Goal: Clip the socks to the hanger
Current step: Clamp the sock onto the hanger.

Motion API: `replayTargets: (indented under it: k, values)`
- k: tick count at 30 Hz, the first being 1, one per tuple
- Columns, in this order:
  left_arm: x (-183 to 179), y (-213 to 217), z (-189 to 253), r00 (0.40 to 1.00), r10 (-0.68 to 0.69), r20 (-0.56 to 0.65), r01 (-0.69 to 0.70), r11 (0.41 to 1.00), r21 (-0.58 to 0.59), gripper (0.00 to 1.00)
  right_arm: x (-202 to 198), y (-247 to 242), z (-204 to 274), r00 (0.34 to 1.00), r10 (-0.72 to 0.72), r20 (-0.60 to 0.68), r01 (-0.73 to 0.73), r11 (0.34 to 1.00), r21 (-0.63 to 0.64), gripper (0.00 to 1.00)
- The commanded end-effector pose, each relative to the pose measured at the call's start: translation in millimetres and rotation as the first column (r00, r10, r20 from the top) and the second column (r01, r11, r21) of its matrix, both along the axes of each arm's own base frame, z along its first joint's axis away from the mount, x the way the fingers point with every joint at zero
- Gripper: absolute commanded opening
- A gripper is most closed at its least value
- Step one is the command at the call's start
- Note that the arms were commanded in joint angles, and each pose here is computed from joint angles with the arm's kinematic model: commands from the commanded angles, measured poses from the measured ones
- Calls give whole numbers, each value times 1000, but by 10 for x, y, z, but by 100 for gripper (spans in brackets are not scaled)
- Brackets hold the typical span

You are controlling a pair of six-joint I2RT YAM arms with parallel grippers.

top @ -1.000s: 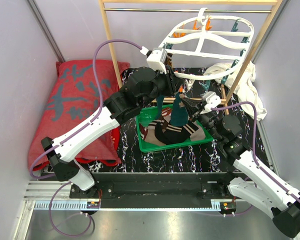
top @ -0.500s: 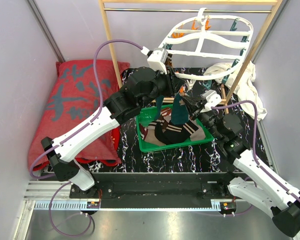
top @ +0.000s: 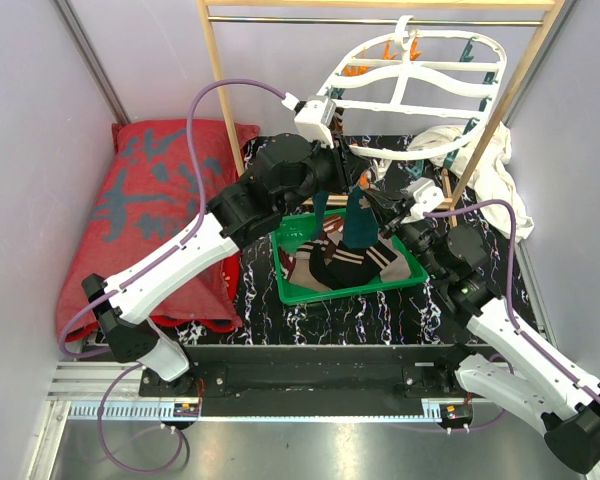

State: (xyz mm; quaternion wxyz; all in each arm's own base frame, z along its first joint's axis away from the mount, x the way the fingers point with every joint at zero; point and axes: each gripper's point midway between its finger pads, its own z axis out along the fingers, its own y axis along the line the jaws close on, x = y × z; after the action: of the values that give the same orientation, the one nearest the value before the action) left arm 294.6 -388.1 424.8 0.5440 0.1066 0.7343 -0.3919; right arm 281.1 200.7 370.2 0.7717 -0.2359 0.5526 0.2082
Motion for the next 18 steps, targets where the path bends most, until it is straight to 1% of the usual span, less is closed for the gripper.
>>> replayTargets:
  k: [1, 9, 13, 18]
  values:
    - [-115, 8, 290, 998, -49, 35, 51, 996, -72, 0, -41, -38, 449, 996, -12, 94, 4, 996, 84, 1]
    - [-150, -51, 281, 997, -77, 16, 78, 992, -100, 0, -36, -23, 497, 995, -9, 102, -2, 995, 100, 1]
    - [-122, -29, 226, 998, -61, 19, 62, 995, -77, 0, -56, -50, 559, 993, -15, 113, 3, 994, 111, 1]
    - [-36, 46, 185, 999, -7, 41, 8, 999, -40, 0, -122, -67, 657, 992, -3, 129, -13, 992, 125, 1]
